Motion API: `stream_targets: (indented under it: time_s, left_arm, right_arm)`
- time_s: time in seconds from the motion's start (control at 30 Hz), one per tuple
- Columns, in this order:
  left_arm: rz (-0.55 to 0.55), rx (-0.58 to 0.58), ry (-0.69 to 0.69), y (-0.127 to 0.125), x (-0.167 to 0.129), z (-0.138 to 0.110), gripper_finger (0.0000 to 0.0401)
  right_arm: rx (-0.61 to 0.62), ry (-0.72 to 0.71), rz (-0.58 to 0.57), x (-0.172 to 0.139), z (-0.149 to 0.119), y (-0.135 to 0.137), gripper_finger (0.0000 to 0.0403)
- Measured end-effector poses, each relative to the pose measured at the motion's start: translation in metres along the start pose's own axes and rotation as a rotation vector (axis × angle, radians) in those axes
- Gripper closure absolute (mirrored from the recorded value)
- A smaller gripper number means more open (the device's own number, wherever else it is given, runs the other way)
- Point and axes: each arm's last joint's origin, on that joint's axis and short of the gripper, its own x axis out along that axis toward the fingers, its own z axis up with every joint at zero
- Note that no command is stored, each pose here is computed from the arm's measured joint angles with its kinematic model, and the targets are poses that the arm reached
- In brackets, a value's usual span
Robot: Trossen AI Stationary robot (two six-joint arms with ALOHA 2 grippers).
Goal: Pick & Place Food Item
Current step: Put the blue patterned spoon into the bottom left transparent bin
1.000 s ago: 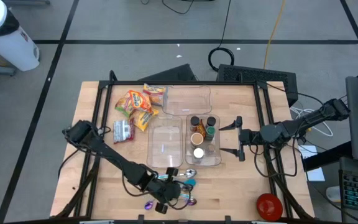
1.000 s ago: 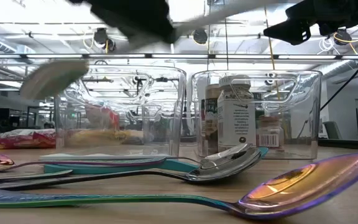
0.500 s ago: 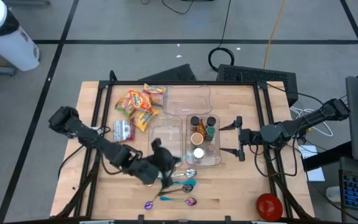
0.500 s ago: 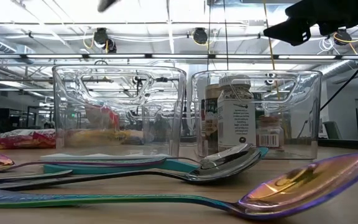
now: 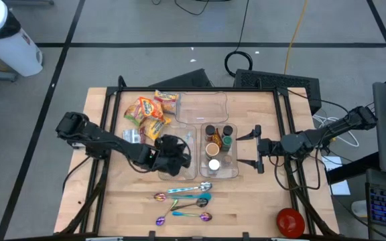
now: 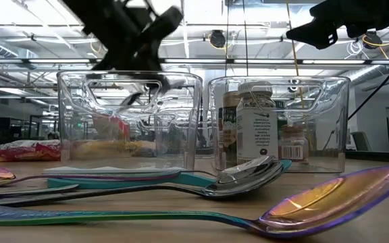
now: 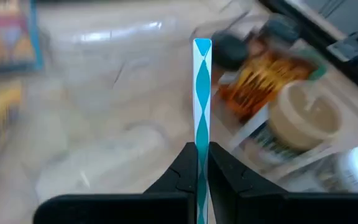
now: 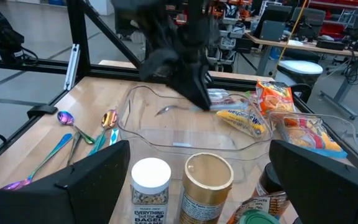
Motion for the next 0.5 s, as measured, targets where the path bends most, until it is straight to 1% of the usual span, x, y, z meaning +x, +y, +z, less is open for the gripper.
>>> stream_targets:
  time_s: [0.1, 0.2, 0.4, 0.5]
  left_arm:
    - [-0.017, -0.059, 0.014, 0.010, 0.008, -0.009, 0.0384]
    - [-0.030, -0.097, 0.025, 0.014, 0.012, -0.011, 0.0383]
    - [-0.026, -0.086, 0.048, 0.018, 0.018, -0.009, 0.0380]
    - [-0.023, -0.085, 0.049, 0.018, 0.018, -0.009, 0.0364]
  right_arm:
    - [0.000, 0.000, 0.000, 0.000, 0.000, 0.000, 0.0023]
    - [0.000, 0.000, 0.000, 0.000, 0.000, 0.000, 0.0023]
    - [0.000, 0.000, 0.000, 0.000, 0.000, 0.000, 0.0023]
    - [0.000, 0.000, 0.000, 0.000, 0.000, 0.000, 0.0023]
